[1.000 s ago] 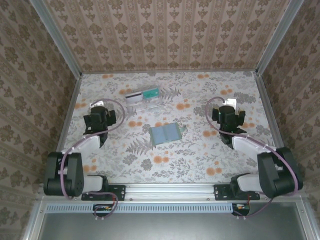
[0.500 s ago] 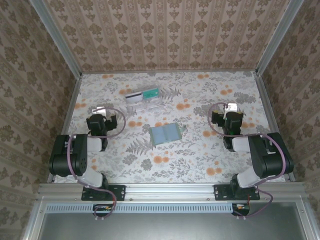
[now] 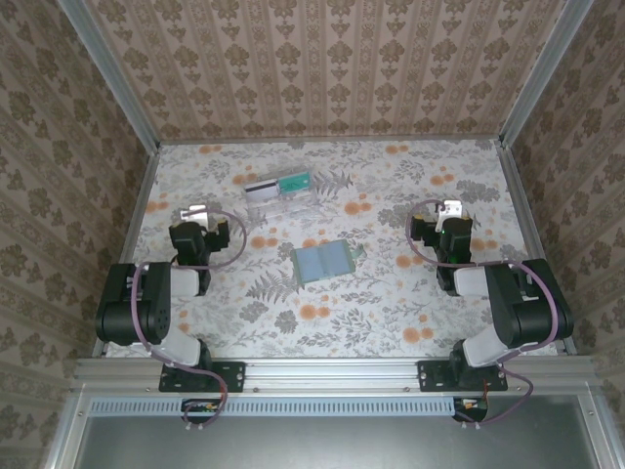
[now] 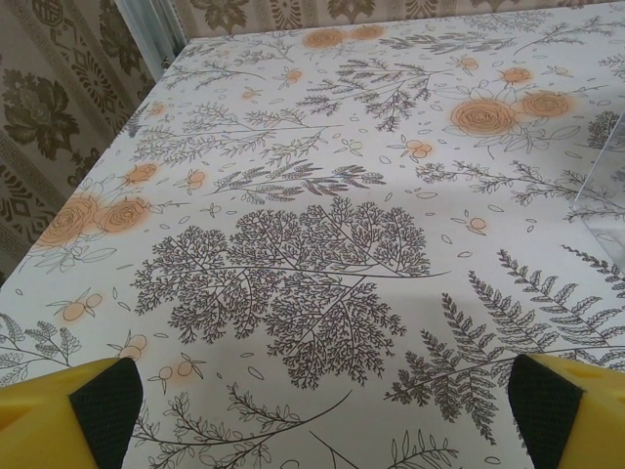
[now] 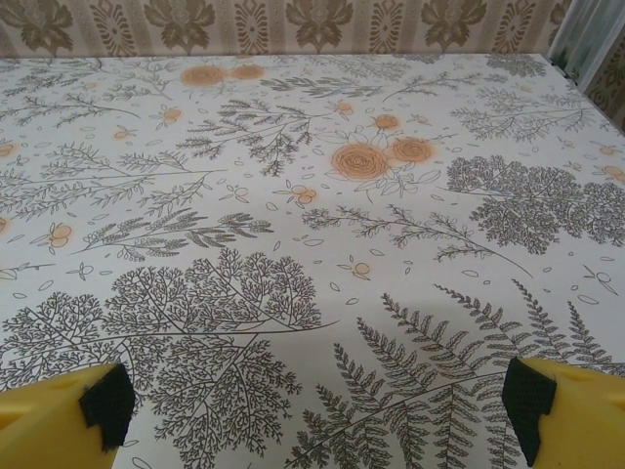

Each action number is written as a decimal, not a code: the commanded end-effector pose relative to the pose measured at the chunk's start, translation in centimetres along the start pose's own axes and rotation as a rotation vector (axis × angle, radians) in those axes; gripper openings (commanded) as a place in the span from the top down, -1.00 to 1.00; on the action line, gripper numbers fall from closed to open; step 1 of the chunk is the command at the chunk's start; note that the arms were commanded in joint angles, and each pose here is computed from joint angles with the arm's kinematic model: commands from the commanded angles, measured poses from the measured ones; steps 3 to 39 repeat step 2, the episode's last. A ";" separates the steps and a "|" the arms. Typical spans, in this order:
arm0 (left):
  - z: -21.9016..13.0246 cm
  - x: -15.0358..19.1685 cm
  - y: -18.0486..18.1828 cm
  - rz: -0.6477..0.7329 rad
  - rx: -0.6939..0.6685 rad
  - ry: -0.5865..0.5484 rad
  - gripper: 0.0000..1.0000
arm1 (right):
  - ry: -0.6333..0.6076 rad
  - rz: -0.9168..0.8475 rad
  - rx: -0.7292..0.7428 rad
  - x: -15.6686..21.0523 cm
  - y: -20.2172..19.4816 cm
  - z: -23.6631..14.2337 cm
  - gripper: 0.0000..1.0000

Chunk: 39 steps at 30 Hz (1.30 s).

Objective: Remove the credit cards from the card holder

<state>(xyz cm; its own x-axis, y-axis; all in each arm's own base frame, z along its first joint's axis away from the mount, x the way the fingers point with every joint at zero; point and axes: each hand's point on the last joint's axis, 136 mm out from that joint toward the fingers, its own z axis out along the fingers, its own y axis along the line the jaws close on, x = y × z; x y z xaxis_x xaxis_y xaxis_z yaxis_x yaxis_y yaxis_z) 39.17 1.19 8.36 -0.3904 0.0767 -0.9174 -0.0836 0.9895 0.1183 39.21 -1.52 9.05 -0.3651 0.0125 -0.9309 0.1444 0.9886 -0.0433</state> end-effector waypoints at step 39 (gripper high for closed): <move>0.0 -1.3 -0.4 0.009 0.016 -0.045 -1.00 | -0.036 0.023 -0.017 -1.0 0.2 0.1 -1.00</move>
